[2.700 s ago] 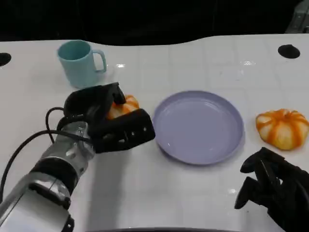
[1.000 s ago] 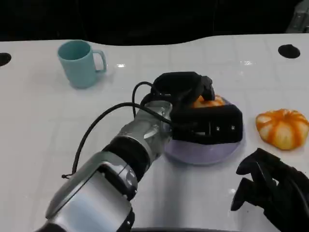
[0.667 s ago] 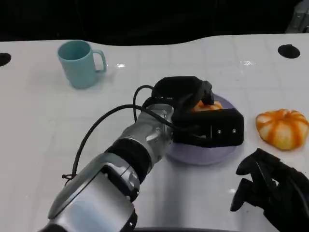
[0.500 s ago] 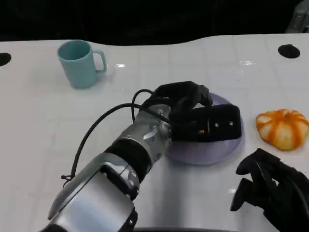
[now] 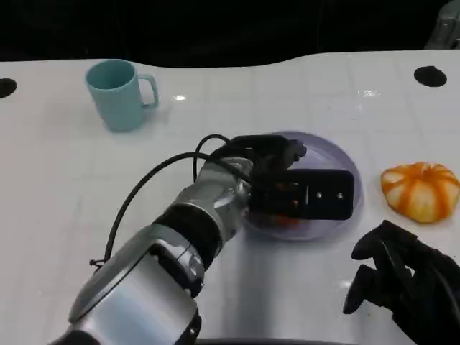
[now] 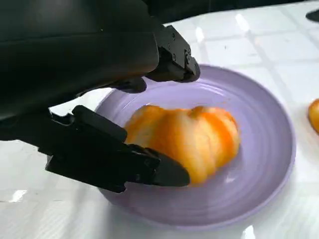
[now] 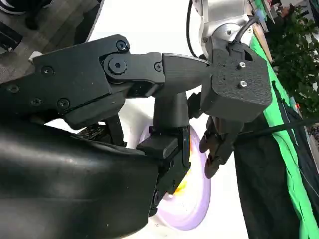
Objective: Grasp the bread from the table and place it into the plate.
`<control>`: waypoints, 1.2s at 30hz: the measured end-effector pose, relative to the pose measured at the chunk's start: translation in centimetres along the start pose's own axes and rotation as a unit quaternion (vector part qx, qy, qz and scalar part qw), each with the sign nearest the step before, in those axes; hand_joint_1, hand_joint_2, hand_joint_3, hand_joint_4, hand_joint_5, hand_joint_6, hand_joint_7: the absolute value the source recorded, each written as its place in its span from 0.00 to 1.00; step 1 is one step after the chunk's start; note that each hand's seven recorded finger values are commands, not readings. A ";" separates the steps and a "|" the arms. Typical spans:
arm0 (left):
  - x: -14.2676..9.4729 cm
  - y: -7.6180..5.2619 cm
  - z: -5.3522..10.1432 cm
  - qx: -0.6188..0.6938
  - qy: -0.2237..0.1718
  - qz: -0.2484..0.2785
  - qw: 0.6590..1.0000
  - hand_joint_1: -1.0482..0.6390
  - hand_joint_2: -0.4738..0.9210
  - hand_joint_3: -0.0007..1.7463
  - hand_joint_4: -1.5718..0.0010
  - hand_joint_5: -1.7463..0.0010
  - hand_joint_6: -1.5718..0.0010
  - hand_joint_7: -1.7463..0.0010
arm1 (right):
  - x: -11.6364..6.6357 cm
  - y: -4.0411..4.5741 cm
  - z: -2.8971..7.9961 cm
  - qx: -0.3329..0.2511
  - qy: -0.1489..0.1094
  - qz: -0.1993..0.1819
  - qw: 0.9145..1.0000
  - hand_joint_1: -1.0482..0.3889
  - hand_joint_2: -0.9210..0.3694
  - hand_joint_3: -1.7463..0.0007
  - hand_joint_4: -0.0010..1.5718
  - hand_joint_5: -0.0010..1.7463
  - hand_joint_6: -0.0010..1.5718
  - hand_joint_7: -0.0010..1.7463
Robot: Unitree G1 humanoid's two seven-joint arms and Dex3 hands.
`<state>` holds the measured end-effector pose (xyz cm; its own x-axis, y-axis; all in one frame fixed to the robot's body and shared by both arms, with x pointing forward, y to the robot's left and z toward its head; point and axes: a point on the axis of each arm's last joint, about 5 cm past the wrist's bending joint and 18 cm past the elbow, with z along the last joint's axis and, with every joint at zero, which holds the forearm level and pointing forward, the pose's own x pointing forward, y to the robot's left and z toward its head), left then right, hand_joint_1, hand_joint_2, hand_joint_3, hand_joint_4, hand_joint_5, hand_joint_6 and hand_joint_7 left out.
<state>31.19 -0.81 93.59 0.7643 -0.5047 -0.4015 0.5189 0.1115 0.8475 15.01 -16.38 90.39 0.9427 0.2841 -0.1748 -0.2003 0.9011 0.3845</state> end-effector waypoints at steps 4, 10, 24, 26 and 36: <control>-0.1 1.0 -0.5 -0.028 -0.001 -0.028 0.999 0.12 1.00 0.21 0.98 0.92 0.91 0.99 | 0.0 -0.01 0.0 0.000 0.000 0.000 1.000 0.42 0.00 0.76 0.40 1.00 0.31 0.92; -0.7 3.3 -1.8 -0.092 -0.038 -0.039 0.994 0.13 1.00 0.20 0.97 0.91 0.89 0.99 | 0.0 -0.04 0.0 0.000 0.000 0.000 1.000 0.42 0.00 0.76 0.40 1.00 0.31 0.92; -3.6 4.3 -5.5 -0.358 -0.151 0.005 0.921 0.24 1.00 0.17 0.79 0.79 0.76 0.95 | 0.2 -0.09 0.0 0.000 -0.001 0.000 1.000 0.42 0.00 0.76 0.40 1.00 0.31 0.92; -4.2 3.8 -6.2 -0.408 -0.150 0.016 0.900 0.25 1.00 0.18 0.76 0.70 0.70 0.94 | 0.2 -0.09 0.0 0.000 -0.001 0.000 1.000 0.42 0.00 0.75 0.40 1.00 0.31 0.92; -8.2 1.5 -9.3 -0.643 -0.185 0.036 0.743 0.26 1.00 0.22 0.66 0.35 0.53 0.85 | 0.3 -0.12 0.0 0.000 -0.001 -0.001 1.000 0.42 0.00 0.76 0.40 1.00 0.31 0.92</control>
<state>29.30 11.45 94.90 0.7737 -0.6318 -0.0463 0.6004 0.7546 -0.2645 15.29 -16.43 90.34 0.9437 0.2821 -0.1726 -0.1994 0.9017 0.3836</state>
